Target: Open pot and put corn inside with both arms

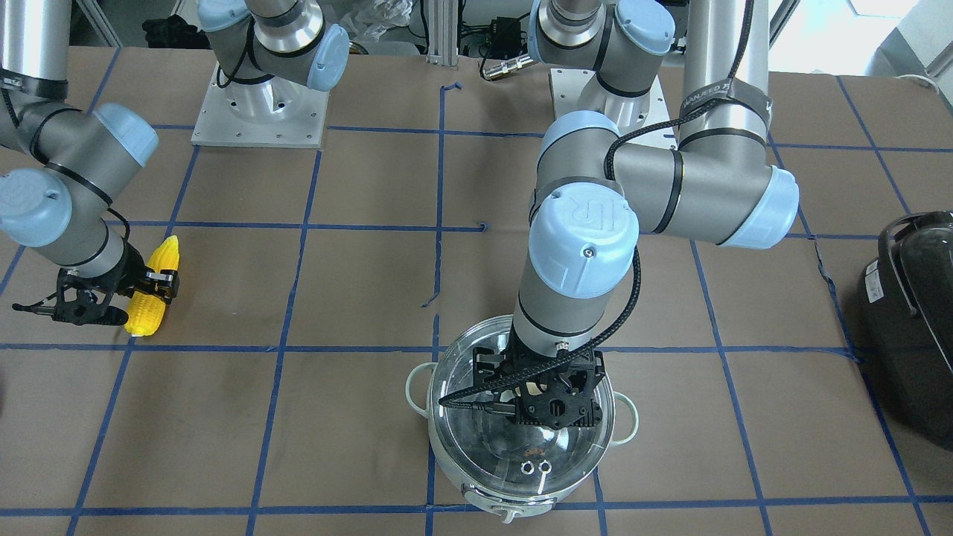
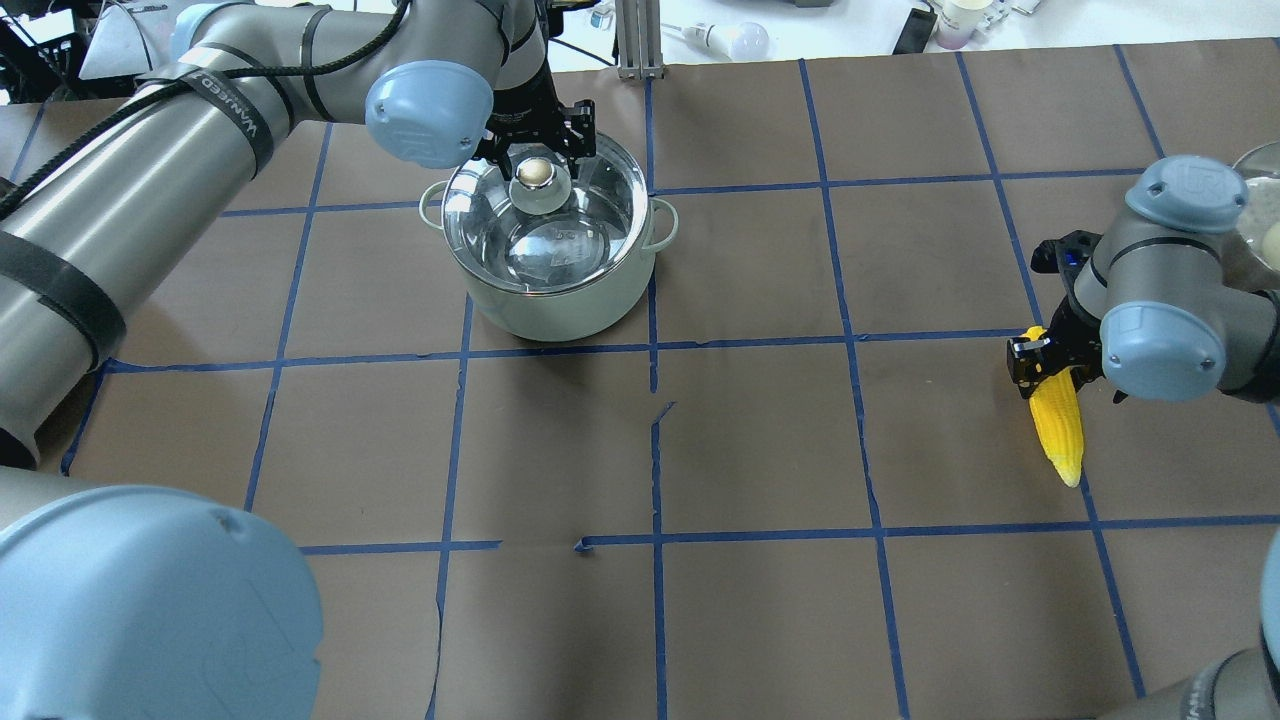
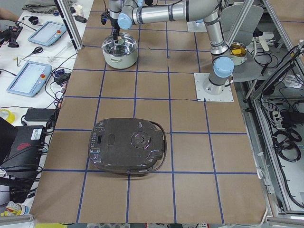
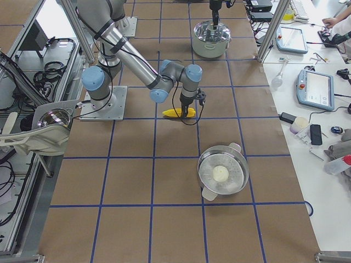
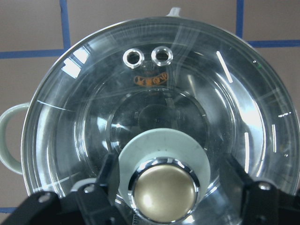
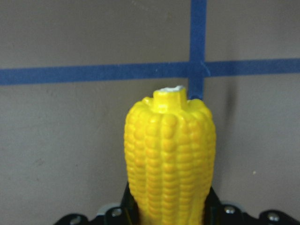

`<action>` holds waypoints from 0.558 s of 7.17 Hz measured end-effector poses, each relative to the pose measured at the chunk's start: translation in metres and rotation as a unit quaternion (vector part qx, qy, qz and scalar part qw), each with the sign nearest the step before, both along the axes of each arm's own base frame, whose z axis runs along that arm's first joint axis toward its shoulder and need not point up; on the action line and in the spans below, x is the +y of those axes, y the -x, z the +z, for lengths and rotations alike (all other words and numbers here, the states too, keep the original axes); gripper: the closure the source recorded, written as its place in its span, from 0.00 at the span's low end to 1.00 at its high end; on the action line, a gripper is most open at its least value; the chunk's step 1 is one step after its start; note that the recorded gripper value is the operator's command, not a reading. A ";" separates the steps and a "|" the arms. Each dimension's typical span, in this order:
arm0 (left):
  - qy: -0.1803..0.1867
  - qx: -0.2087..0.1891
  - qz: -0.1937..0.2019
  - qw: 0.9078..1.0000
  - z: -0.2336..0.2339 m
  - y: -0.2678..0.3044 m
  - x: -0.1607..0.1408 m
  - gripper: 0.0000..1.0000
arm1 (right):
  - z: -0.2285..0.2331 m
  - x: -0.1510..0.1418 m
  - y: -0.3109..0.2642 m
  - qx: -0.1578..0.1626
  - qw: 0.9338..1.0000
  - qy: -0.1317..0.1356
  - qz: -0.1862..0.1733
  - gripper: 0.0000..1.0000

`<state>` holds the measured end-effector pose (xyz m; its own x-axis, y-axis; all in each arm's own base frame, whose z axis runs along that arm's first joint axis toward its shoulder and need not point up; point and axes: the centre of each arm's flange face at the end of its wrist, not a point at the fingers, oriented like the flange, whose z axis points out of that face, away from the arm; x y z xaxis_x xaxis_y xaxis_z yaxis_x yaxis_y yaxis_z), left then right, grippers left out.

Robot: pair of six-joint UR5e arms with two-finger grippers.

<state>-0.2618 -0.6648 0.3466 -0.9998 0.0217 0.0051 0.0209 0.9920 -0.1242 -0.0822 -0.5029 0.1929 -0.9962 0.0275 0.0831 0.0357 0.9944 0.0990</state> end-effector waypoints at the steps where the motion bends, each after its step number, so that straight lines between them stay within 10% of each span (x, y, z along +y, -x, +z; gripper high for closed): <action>1: 0.000 0.000 0.000 1.000 0.001 0.000 0.001 0.78 | 0.015 -0.013 0.003 0.005 1.000 0.017 -0.001 1.00; 2: 0.000 0.000 0.001 1.000 0.002 0.000 0.002 0.98 | 0.032 -0.026 0.001 0.010 0.999 0.036 -0.002 1.00; 4: 0.004 0.000 0.001 1.000 0.008 -0.001 0.002 1.00 | 0.078 -0.062 -0.057 0.016 0.996 0.085 -0.009 1.00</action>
<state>-0.2612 -0.6625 0.3546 -0.9998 0.0203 0.0056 0.0193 0.9910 -0.1325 -0.0249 -0.5647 0.2704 -0.9922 0.0614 0.1083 0.0538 0.9960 -0.0714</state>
